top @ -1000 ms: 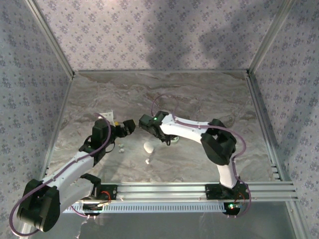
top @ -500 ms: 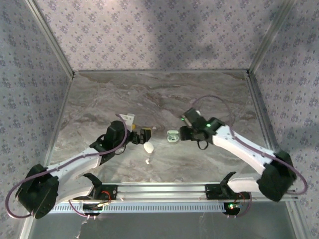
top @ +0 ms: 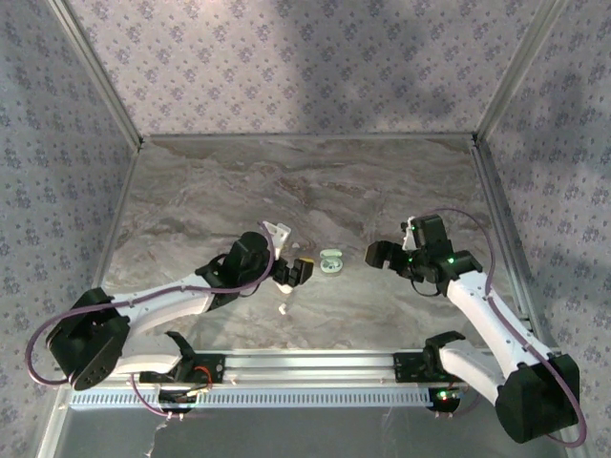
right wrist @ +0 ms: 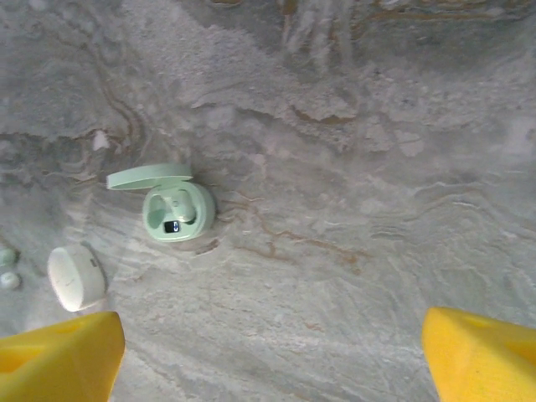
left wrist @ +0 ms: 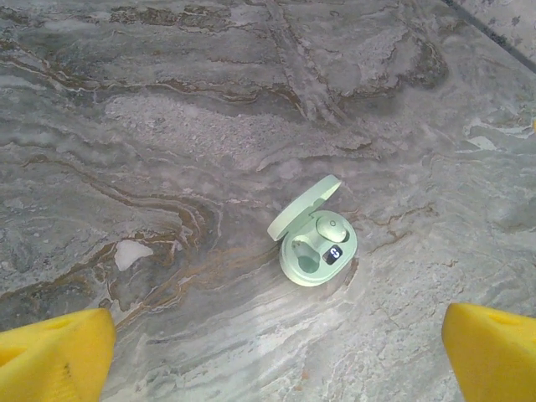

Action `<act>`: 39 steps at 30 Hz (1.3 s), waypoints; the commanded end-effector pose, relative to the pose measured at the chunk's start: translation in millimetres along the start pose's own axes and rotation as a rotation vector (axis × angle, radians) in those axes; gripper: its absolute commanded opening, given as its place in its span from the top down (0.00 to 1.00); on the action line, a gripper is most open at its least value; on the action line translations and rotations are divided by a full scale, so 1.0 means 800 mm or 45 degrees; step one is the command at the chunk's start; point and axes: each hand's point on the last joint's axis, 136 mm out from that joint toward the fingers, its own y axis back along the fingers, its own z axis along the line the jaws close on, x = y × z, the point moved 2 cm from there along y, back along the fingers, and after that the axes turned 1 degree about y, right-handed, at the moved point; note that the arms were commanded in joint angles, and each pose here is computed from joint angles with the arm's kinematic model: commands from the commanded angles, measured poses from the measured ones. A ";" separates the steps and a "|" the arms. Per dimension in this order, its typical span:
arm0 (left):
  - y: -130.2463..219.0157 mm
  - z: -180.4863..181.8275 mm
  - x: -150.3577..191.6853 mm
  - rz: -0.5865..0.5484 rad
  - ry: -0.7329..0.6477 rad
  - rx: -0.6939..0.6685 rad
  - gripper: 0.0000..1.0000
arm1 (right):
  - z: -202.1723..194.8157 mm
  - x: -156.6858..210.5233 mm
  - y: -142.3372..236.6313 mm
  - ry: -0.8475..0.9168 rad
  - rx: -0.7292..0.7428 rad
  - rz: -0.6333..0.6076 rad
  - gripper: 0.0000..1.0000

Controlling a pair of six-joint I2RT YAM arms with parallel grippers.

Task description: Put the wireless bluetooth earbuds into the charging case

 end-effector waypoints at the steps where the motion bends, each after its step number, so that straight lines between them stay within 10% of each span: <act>1: 0.004 -0.001 -0.023 -0.070 -0.030 -0.026 0.00 | 0.016 -0.001 0.002 0.033 -0.092 0.017 0.01; 16: 0.046 0.082 -0.042 -0.166 0.354 -0.256 0.00 | 0.094 -0.004 -0.015 0.271 -0.207 0.093 0.00; 26: 0.095 0.109 0.027 0.138 0.867 -0.453 0.00 | 0.139 0.007 -0.052 0.450 -0.168 0.213 0.10; 39: 0.151 0.139 0.077 0.281 1.008 -0.594 0.00 | 0.146 0.038 -0.069 0.551 -0.146 0.295 0.24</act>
